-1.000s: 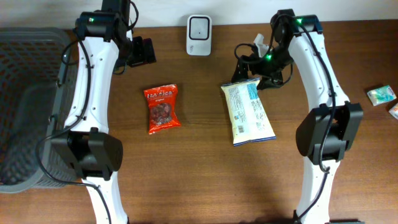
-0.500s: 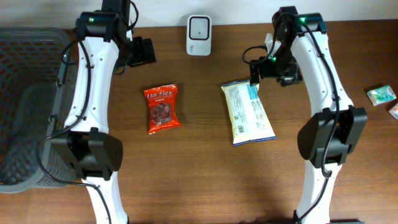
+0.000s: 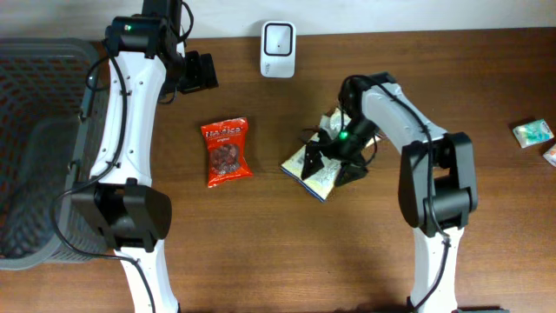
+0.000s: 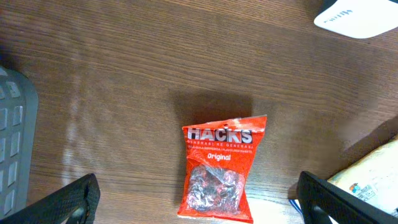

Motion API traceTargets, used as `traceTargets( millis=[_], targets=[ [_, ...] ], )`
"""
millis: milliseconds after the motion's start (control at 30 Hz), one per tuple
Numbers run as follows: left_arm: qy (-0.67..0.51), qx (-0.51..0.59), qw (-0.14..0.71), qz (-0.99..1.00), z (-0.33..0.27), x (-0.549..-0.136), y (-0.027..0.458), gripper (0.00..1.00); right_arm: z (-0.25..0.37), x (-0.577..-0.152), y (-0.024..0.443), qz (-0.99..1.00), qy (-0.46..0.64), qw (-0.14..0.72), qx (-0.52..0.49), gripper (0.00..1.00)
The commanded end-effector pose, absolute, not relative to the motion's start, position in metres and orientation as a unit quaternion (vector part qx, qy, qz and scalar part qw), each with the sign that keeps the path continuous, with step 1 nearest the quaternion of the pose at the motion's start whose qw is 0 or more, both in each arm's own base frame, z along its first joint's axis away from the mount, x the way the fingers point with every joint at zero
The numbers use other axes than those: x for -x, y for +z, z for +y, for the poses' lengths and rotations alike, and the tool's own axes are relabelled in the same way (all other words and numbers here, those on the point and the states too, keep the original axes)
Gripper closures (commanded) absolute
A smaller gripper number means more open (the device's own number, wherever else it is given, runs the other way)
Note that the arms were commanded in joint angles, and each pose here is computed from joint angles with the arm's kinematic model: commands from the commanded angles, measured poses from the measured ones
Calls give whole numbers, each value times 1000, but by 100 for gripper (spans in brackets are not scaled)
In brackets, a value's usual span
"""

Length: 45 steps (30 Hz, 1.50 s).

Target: Scan the item barcode

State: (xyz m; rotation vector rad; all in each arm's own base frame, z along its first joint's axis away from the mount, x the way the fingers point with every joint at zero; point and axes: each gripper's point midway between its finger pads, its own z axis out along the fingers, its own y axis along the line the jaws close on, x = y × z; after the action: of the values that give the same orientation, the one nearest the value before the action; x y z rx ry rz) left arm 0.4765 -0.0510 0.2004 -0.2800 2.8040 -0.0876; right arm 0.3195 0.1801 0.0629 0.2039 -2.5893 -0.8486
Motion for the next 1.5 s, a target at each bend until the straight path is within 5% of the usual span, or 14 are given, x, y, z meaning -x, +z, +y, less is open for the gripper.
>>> traceTargets(
  millis=[0, 300, 700, 733, 767, 800, 833, 1000, 1300, 1467],
  targets=[
    [-33, 95, 157, 982, -52, -477, 198, 1, 173, -355, 97, -927, -342, 132, -78, 1],
    [-33, 95, 157, 982, -52, -477, 198, 1, 10, -414, 63, -982, -184, 28, 23, 1],
    [-33, 95, 157, 982, -52, -477, 198, 1, 54, -437, 21, -962, -271, -34, 30, 1],
    [-33, 95, 157, 982, -52, -477, 198, 1, 57, -431, 11, -961, -273, -27, 30, 10],
    [-33, 95, 157, 982, -52, -477, 198, 1, 57, -428, 8, -961, -272, -24, 31, 34],
    [-33, 95, 157, 982, -52, -477, 198, 1, 57, -428, 8, -961, -273, -23, 31, 91],
    [-33, 95, 157, 982, -52, -477, 198, 1, 57, -430, 10, -961, -272, -26, 31, 96],
    [-33, 95, 157, 982, -52, -477, 198, 1, 53, -452, 57, -962, -266, -58, 23, 96],
    [-33, 95, 157, 982, -52, -477, 198, 1, -85, -457, 234, -954, 148, -176, 192, 96],
    [-33, 95, 157, 982, -52, -477, 198, 1, -49, -465, 237, -936, 260, -195, 134, 96]
  ],
)
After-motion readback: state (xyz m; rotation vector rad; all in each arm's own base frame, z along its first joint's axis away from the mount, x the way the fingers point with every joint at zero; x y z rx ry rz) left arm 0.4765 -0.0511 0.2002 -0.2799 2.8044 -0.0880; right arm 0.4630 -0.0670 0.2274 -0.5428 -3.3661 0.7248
